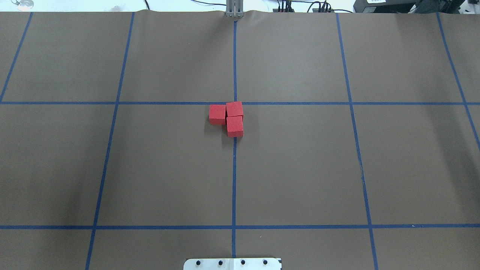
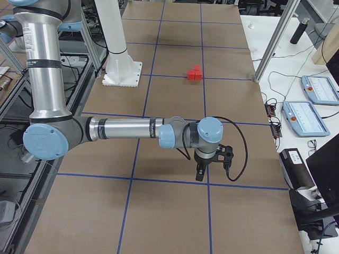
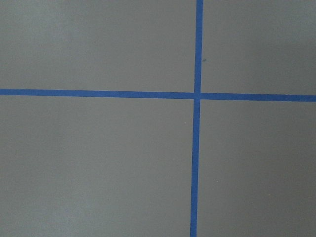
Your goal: Form red blocks into L shape at center
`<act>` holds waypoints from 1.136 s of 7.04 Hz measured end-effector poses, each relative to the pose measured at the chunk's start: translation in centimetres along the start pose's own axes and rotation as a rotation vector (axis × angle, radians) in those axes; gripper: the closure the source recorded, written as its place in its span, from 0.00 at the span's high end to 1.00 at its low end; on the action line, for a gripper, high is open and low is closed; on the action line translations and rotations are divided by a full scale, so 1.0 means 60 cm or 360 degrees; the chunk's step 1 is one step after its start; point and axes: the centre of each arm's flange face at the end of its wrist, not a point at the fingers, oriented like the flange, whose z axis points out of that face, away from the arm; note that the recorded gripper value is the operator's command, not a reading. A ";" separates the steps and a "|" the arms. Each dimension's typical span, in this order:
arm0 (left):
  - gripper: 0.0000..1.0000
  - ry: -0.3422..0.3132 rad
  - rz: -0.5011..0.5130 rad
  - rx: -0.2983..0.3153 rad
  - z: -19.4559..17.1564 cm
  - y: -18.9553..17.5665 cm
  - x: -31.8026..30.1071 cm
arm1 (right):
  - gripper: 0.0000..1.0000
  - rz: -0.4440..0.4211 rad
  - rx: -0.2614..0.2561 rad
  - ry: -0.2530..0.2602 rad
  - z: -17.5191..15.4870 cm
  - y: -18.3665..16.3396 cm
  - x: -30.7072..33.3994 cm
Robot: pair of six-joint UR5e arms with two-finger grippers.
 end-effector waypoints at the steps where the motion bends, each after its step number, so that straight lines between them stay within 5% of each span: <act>1: 1.00 0.0000 0.0002 0.0002 -0.001 -0.002 0.001 | 0.99 -0.0002 0.0002 0.0000 -0.001 0.000 -0.001; 8: 1.00 0.0000 0.0004 0.0004 -0.002 -0.006 0.004 | 0.99 -0.0016 0.0009 -0.0037 -0.010 0.001 -0.014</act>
